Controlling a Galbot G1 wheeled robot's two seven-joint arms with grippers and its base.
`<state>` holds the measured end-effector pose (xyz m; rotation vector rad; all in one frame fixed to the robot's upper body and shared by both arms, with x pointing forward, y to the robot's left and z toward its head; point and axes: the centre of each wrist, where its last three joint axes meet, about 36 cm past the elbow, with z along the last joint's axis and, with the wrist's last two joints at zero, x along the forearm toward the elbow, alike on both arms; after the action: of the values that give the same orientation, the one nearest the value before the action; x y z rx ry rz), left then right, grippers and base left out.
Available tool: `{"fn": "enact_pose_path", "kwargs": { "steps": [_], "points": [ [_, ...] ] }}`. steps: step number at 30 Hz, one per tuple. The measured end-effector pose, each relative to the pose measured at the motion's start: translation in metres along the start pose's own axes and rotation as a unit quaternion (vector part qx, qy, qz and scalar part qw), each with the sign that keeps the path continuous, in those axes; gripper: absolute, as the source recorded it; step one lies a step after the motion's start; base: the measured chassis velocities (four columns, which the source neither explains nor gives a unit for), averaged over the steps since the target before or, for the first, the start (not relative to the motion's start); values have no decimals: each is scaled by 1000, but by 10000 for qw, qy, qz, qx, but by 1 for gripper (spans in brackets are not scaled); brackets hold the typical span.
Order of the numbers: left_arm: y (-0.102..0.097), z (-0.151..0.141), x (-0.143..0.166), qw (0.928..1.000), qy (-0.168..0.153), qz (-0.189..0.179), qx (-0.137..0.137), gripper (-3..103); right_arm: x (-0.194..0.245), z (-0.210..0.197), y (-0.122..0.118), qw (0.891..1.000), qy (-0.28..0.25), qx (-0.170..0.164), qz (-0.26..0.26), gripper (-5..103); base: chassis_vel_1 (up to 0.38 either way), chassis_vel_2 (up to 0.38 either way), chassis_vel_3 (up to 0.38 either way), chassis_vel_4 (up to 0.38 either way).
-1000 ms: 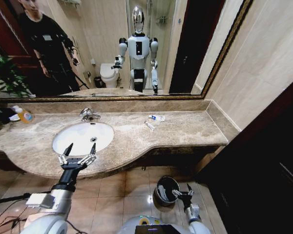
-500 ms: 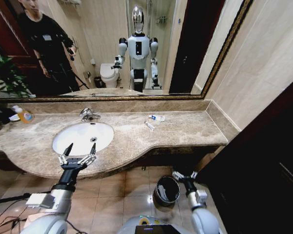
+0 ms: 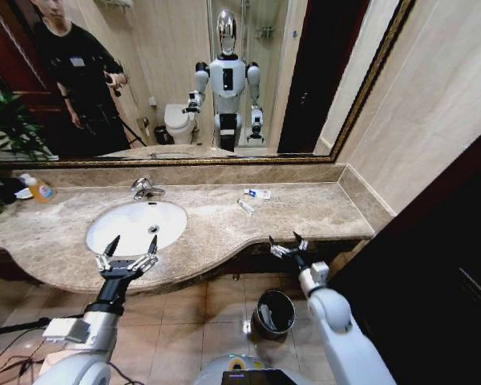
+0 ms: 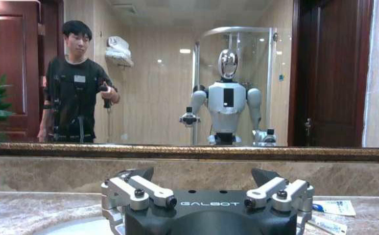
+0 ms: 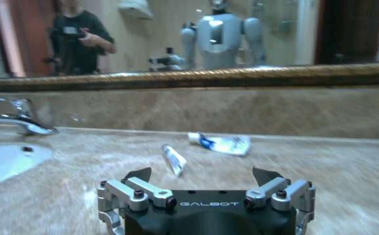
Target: Pick up the trash from the sink and place it in the trash bin.
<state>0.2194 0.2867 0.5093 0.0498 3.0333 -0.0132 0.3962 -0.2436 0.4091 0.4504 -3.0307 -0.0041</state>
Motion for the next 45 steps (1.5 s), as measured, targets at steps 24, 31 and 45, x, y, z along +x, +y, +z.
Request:
{"fn": "enact_pose_path", "kwargs": {
  "steps": [24,31,45],
  "points": [
    [0,0,0,10000,0,1,0,100,-143,-9,-23,9946,366,-30,-966,100,0,0,0,0],
    [0,0,0,10000,0,0,0,100,-170,-7,-31,9945,490,-76,-925,97,0,0,0,0],
    [0,0,0,10000,0,0,0,100,-178,1,-24,9940,554,-138,-931,65,0,0,0,0]
  ]
}}
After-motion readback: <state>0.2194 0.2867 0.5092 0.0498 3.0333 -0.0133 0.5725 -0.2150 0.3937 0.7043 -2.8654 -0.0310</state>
